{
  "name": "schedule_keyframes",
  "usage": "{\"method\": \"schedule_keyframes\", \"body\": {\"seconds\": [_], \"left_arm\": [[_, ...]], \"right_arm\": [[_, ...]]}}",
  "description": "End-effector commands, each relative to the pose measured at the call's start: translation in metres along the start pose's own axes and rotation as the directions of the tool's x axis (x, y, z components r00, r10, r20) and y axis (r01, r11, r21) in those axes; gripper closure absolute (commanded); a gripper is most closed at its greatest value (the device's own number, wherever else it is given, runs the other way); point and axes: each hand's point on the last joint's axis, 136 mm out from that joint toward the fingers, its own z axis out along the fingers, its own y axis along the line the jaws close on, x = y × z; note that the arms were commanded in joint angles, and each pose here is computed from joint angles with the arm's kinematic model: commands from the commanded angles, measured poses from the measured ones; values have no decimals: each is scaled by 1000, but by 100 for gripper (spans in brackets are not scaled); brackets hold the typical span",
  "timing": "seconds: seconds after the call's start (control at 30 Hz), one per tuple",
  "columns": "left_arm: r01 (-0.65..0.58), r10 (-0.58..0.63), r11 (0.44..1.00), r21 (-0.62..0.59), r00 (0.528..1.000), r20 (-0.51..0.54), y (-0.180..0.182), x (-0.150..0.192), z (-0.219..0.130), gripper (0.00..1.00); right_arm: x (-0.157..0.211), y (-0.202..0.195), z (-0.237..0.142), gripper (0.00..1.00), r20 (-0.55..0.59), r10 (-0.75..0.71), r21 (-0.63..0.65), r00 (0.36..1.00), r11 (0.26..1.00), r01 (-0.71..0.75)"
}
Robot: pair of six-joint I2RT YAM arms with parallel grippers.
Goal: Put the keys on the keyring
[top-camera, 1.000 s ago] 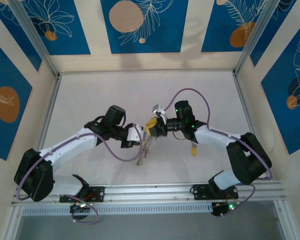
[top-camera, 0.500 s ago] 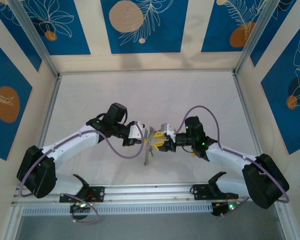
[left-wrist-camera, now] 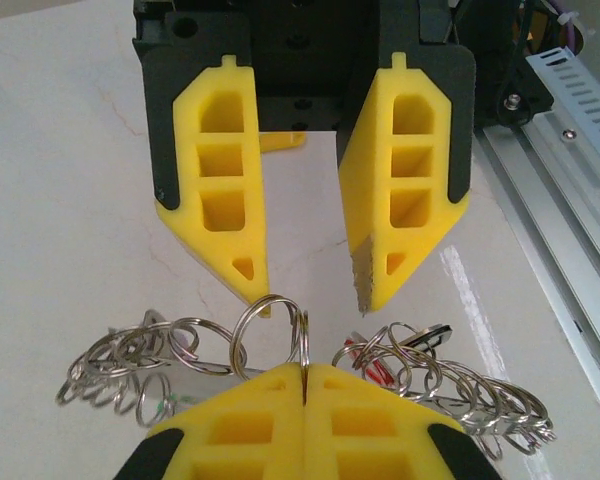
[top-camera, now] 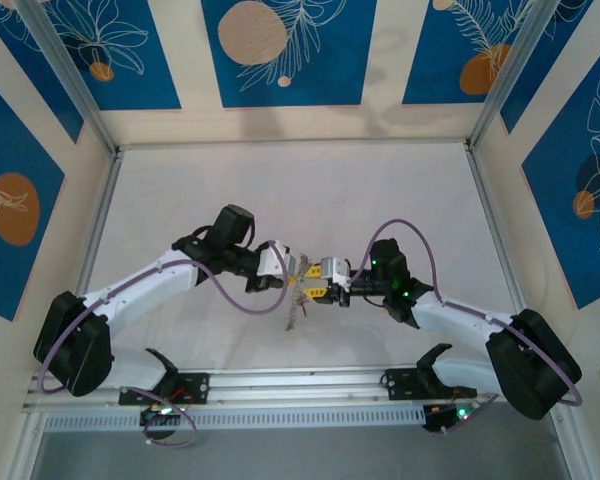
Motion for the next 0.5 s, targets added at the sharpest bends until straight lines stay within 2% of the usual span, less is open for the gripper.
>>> {"method": "schedule_keyframes", "body": {"seconds": [0.0,0.33,0.47], "left_arm": [[-26,25,1000,3,997,75,2,-19,-4,100],[0,1,1000,-10,998,68,7,-13,1,100],[5,-4,1000,-6,998,68,8,-13,2,100]], "right_arm": [[-8,1,3,66,27,-55,-12,998,998,55],[5,-12,-6,62,-12,-71,133,997,988,72],[5,-10,-11,60,-11,-82,148,997,985,83]]}}
